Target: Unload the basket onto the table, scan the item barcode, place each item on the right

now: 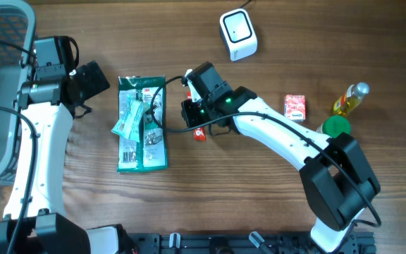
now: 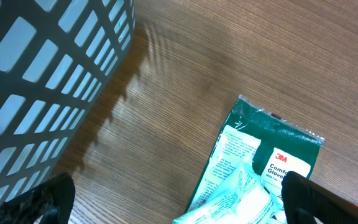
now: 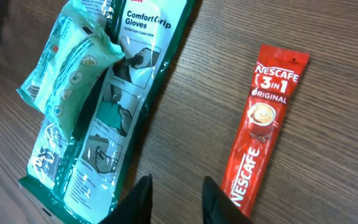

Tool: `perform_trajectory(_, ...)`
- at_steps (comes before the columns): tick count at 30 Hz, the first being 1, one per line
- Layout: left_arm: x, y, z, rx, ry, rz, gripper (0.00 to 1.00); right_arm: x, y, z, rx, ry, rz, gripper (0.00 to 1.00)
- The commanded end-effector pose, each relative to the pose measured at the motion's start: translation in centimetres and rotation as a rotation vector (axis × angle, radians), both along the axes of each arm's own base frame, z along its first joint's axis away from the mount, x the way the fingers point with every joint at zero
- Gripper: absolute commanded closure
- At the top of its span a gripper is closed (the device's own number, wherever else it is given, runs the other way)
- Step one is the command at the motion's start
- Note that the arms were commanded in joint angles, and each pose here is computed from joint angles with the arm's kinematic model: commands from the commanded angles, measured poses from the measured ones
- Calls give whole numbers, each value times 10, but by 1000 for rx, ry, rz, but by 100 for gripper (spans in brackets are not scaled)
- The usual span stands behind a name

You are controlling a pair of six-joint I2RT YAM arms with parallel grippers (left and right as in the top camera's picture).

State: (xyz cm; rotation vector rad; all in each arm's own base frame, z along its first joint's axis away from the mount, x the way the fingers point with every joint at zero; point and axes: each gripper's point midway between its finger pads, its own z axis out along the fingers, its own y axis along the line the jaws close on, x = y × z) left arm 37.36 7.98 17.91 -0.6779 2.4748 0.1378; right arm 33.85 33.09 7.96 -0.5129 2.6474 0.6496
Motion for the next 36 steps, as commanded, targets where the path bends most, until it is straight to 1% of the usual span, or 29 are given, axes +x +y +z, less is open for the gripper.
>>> perform_trajectory(1, 1, 3, 3, -3, -13, 17, 0, 4, -5, -7, -33, -12, -11, 69)
perform_trajectory(9, 1, 3, 3, -4, -13, 18, 0, 6, -15, -16, -91, -17, -39, 68)
perform_trajectory(18, 1, 3, 3, -4, -13, 18, 0, -6, -20, -74, -176, 100, -59, 69)
perform_trajectory(20, 1, 3, 3, -3, -13, 18, 0, -8, -23, -81, -183, 133, -91, 75)
perform_trajectory(21, 1, 3, 3, -4, -13, 18, 0, -9, -23, -82, -185, 139, -96, 77)
perform_trajectory(24, 1, 3, 3, -4, -13, 18, 0, -10, -25, -83, -195, 142, -99, 79)
perform_trajectory(28, 1, 3, 3, -3, -13, 17, 0, -10, -40, -87, -272, 131, -126, 76)
perform_trajectory(31, 1, 3, 3, -3, -13, 17, 0, -9, -40, -86, -270, 128, -123, 72)
perform_trajectory(36, 1, 3, 3, -3, -13, 17, 0, 16, -19, -36, -182, 2, -86, 69)
